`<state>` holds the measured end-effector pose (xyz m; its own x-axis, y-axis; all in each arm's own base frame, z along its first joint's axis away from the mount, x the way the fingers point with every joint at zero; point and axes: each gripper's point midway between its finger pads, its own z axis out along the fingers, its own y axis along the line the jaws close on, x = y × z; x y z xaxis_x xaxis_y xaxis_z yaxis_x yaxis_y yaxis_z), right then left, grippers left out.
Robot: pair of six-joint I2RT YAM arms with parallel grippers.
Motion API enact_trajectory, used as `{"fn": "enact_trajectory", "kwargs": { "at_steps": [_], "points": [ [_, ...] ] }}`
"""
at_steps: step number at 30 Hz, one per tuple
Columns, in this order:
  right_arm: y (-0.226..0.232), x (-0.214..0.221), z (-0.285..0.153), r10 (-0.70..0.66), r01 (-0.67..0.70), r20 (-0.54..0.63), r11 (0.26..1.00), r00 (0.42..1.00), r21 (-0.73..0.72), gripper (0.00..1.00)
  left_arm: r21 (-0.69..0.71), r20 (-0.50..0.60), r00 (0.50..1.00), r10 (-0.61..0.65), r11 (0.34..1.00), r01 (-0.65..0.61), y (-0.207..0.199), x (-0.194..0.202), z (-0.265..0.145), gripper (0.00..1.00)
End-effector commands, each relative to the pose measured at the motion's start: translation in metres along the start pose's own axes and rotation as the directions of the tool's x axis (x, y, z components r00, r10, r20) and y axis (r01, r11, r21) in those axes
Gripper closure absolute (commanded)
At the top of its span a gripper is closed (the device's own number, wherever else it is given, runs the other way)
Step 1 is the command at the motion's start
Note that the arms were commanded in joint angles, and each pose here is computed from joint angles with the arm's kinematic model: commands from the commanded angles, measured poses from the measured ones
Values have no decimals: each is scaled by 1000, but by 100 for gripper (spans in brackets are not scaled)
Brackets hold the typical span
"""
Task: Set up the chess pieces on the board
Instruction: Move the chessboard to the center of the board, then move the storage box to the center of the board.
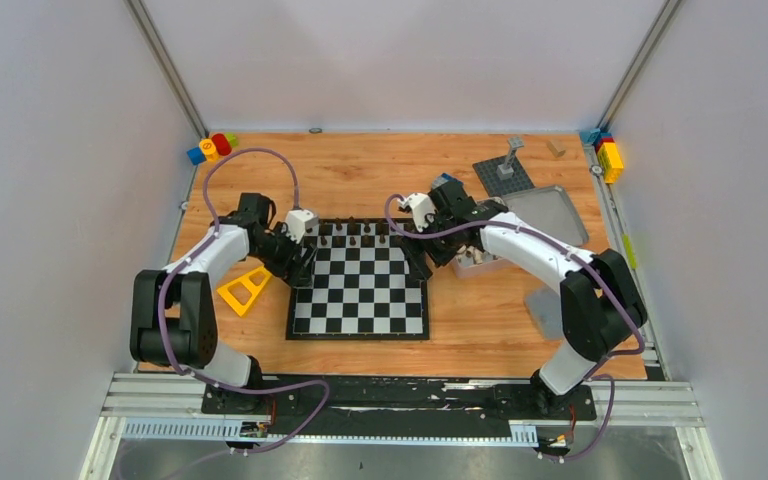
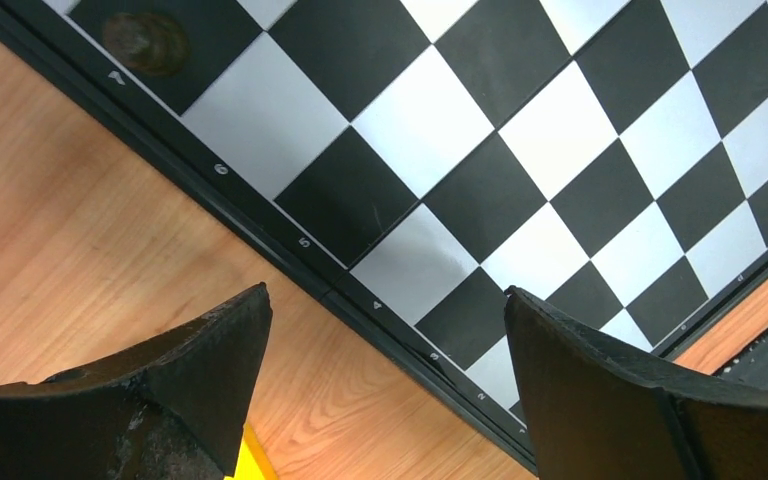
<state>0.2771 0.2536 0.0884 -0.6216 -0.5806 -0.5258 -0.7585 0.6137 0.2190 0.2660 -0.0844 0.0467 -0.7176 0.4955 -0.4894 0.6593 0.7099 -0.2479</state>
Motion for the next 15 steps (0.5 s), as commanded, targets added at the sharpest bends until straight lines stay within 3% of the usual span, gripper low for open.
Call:
{"fn": "enact_trajectory", "kwargs": {
  "at_steps": [1,7,15],
  "points": [
    [-11,-7,-28,-68,64,34,992,997,105,17,-82,78,996,49,996,-43,11,-32,-17,6],
    [-39,-3,-64,-155,141,44,964,987,225,17,-156,118,990,77,986,-58,12,-42,-39,1],
    [-80,34,-75,-270,287,-99,918,958,273,17,-252,204,971,126,965,-72,4,-60,-80,0]
  ]
}}
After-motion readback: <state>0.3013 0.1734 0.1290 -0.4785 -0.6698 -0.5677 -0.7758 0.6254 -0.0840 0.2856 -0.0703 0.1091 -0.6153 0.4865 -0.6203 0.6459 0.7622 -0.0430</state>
